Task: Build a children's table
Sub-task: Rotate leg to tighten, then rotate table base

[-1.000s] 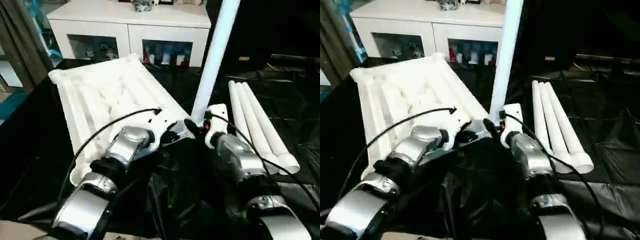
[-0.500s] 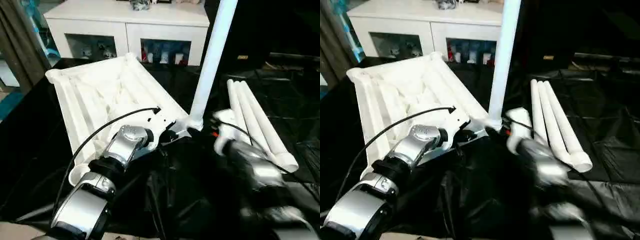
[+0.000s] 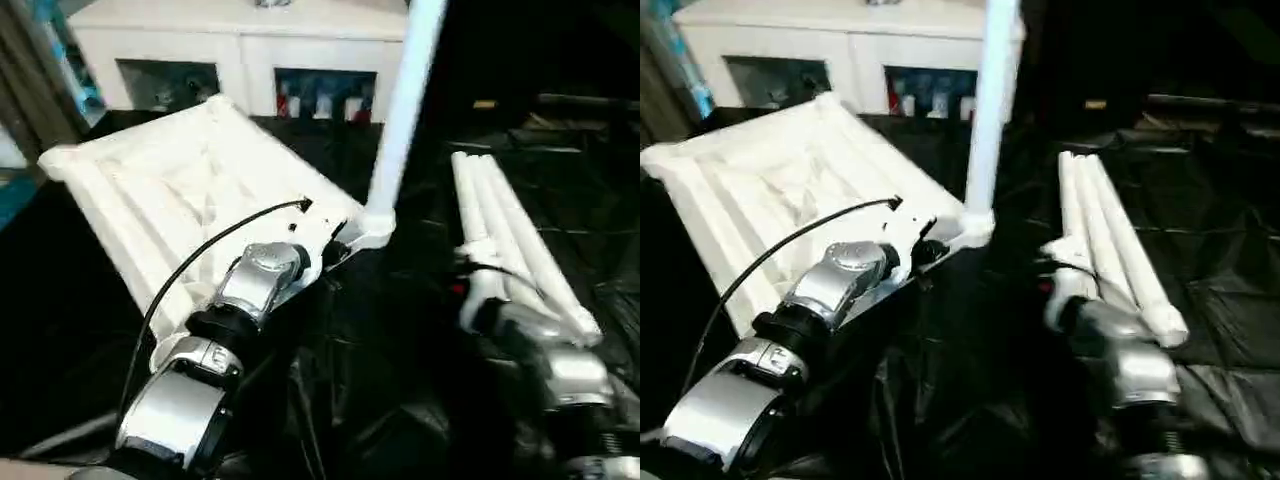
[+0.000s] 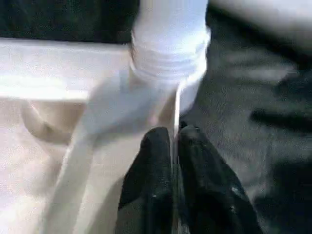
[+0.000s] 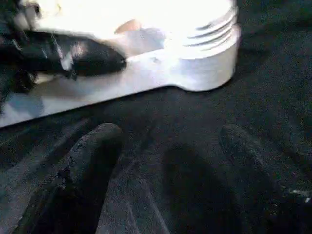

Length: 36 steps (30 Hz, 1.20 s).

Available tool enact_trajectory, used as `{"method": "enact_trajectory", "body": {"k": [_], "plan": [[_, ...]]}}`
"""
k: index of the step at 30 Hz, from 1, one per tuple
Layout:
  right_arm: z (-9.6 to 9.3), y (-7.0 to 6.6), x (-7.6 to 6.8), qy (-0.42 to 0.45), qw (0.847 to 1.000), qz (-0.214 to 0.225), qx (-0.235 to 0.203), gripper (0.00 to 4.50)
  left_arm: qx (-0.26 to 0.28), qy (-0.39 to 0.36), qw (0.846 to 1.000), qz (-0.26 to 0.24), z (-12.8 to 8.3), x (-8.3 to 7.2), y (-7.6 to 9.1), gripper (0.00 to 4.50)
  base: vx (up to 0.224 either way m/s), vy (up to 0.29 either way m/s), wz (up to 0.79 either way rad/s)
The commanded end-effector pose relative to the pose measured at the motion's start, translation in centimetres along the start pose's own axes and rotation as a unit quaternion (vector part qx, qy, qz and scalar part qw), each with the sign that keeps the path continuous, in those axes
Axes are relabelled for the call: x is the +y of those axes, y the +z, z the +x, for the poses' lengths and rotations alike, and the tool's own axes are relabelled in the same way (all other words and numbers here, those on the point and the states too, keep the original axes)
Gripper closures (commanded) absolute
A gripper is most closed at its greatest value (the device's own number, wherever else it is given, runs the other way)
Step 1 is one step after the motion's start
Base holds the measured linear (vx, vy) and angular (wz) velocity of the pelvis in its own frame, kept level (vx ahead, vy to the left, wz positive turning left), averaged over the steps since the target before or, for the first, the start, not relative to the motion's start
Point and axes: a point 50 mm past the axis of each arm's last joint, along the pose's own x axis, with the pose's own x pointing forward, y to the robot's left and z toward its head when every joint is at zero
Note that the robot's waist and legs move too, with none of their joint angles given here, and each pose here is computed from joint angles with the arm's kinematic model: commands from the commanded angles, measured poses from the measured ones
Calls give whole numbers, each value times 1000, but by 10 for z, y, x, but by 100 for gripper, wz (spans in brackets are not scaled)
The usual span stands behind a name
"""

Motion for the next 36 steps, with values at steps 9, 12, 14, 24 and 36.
{"method": "enact_trajectory", "body": {"k": [9,12,14,24,36], "plan": [[33,-1,21,-19,1000,6,12,85,28,210,972,105,-71,96,23,364,0,0,0],[38,-4,24,-20,1000,6,17,85,72,278,949,127,-106,127,17,364,0,0,0],[39,-5,24,-22,1000,8,18,85,94,300,939,140,-118,135,14,364,0,0,0],[50,-6,32,-19,1000,6,24,85,220,335,899,175,-154,155,-21,364,0,0,0],[66,6,38,-9,1000,-4,14,85,327,171,915,166,-156,128,-56,392,0,0,0]]}}
